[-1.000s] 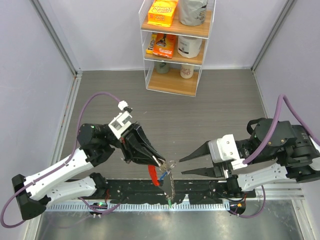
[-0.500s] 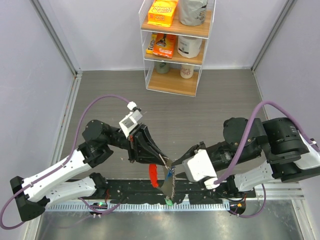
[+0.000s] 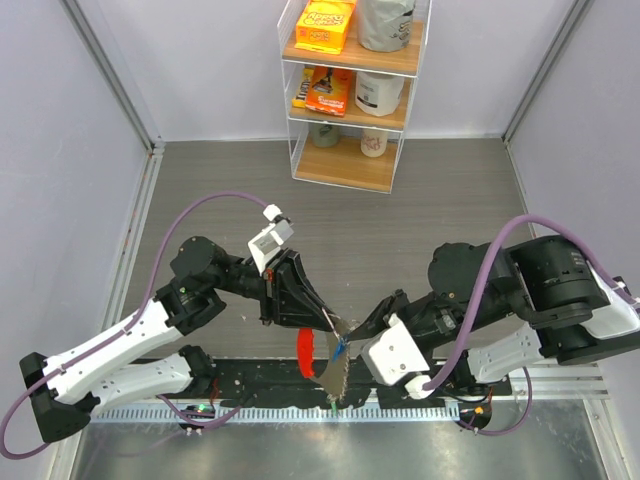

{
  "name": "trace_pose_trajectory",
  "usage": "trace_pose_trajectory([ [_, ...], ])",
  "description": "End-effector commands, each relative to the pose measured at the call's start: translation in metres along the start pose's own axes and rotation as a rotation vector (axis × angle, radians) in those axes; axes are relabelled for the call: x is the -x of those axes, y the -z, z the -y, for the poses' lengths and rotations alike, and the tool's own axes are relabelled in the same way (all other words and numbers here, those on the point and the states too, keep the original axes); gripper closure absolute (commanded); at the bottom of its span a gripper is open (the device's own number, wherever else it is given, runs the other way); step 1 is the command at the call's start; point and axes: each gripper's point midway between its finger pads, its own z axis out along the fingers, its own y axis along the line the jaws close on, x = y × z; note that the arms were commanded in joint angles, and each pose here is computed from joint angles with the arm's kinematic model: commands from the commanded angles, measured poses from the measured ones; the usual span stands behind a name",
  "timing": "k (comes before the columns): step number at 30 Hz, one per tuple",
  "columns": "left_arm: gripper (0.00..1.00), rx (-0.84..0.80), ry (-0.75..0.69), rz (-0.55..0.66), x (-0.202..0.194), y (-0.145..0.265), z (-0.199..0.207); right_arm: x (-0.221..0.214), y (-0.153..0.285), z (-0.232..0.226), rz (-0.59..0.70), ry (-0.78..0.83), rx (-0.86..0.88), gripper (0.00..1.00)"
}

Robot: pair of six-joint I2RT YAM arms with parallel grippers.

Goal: Put the keys on the keyring

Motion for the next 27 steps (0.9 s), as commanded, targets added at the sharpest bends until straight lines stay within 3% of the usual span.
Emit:
trace_pose_trajectory([
  [1,1.00,-0.032,-0.059,0.031,0.019,-0.002,0.017,0.002,-0.005,-0.001,-0.001,0.030,0.021,0.62],
  [20,1.00,-0.051,-0.056,0.022,0.017,0.000,0.022,-0.002,-0.015,0.005,-0.038,0.055,0.014,0.65],
  [27,1.00,-0.056,-0.058,0.021,0.017,0.000,0.024,-0.004,-0.015,0.005,-0.045,0.053,0.017,0.71],
])
